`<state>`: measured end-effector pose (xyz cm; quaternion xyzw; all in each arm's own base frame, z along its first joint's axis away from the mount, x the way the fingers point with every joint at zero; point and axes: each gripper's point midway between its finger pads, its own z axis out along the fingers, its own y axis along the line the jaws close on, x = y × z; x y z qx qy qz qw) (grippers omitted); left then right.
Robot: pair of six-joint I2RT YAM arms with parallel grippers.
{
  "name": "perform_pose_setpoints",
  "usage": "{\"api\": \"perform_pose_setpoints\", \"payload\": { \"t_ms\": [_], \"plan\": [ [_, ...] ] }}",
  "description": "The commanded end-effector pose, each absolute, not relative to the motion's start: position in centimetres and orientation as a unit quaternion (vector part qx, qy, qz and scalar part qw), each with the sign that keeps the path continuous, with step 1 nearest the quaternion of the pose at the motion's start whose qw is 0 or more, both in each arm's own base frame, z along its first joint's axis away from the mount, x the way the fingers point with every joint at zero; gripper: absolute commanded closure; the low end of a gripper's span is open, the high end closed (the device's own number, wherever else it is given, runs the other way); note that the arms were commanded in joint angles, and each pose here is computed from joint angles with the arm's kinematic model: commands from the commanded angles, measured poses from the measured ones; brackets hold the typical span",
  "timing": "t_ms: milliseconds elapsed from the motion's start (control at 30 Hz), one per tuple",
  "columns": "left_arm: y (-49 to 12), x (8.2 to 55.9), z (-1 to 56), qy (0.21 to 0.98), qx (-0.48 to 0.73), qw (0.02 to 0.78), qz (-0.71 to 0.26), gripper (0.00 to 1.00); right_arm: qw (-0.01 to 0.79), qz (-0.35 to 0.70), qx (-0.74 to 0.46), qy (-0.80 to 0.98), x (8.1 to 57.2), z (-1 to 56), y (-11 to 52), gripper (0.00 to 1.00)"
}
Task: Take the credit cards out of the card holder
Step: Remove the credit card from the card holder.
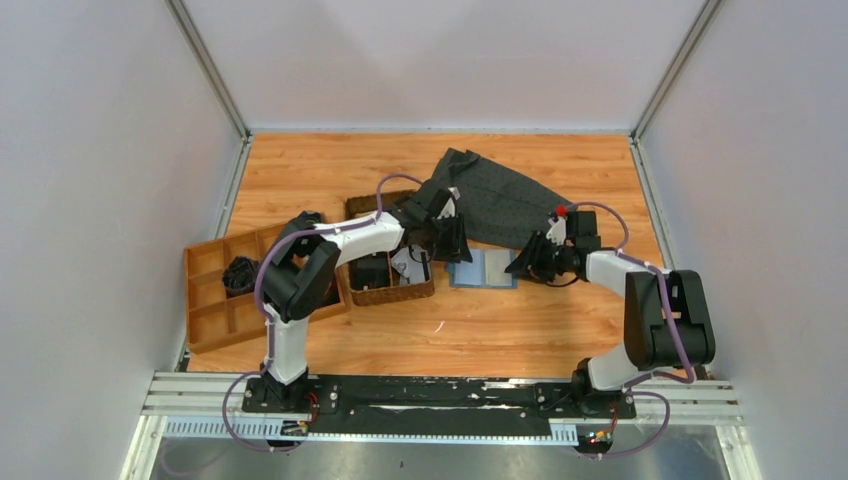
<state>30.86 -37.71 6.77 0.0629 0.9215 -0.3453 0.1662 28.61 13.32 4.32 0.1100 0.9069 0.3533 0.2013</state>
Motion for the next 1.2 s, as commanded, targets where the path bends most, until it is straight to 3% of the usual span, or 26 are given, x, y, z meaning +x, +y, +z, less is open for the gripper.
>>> {"api": "perform_pose_setpoints", "payload": {
  "t_ms": [0,1167],
  "plan": [
    [-36.1,30.0,4.4,0.938,0.070,0.149,-0.304,0.60,0.198,0.361,0.094,0.906,29.1,4.4,14.0,0.62],
    [-36.5,29.2,2.6,0.939,0.076,0.120,-0.314,0.60,0.215,0.341,0.095,0.910,29.1,4.4,14.1,0.64]
  ]
}}
